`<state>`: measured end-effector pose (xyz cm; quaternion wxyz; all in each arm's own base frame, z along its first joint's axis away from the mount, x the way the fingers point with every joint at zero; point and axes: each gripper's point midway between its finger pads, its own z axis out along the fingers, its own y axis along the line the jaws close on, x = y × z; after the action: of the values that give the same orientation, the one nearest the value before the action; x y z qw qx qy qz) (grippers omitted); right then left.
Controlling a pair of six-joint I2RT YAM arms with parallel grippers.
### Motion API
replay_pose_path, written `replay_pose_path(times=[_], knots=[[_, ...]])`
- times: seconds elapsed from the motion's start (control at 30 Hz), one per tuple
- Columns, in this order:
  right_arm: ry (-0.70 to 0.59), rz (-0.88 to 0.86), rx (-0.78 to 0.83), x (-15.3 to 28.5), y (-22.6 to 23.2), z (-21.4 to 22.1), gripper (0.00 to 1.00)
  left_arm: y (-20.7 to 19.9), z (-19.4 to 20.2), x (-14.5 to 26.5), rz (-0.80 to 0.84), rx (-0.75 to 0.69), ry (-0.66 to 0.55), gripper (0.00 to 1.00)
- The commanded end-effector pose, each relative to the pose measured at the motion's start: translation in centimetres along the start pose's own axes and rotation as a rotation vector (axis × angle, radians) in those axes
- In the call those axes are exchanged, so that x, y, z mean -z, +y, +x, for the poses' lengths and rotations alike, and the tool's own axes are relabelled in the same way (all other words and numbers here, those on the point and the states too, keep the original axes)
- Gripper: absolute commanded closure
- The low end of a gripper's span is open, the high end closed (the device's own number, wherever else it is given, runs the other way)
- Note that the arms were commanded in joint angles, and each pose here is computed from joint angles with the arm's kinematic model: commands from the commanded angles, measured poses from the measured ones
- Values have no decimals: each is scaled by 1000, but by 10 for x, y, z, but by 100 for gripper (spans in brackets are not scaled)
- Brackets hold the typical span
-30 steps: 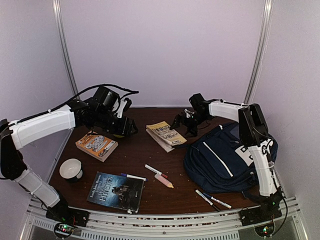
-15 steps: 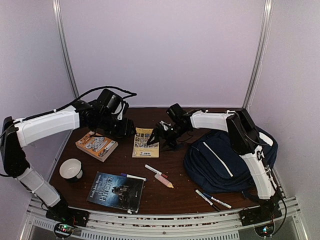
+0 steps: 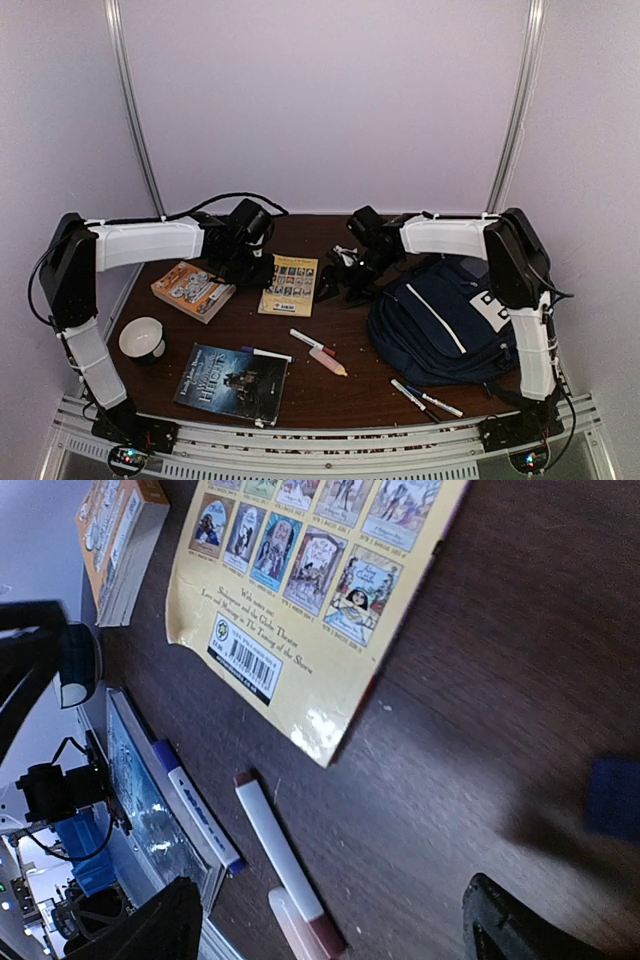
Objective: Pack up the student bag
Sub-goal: Move the book to the center of the board.
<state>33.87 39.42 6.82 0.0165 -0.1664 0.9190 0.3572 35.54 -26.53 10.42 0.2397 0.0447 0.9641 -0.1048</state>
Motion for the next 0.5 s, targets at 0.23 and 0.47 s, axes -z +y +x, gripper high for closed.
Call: replay_pose_path(times=[0.23, 0.47], knots=[[-342, 80, 457, 165, 24, 15, 14, 41, -7, -50, -105, 18, 92, 65], [-511, 204, 556, 213, 16, 26, 10, 36, -3, -65, -5, 8, 127, 67]])
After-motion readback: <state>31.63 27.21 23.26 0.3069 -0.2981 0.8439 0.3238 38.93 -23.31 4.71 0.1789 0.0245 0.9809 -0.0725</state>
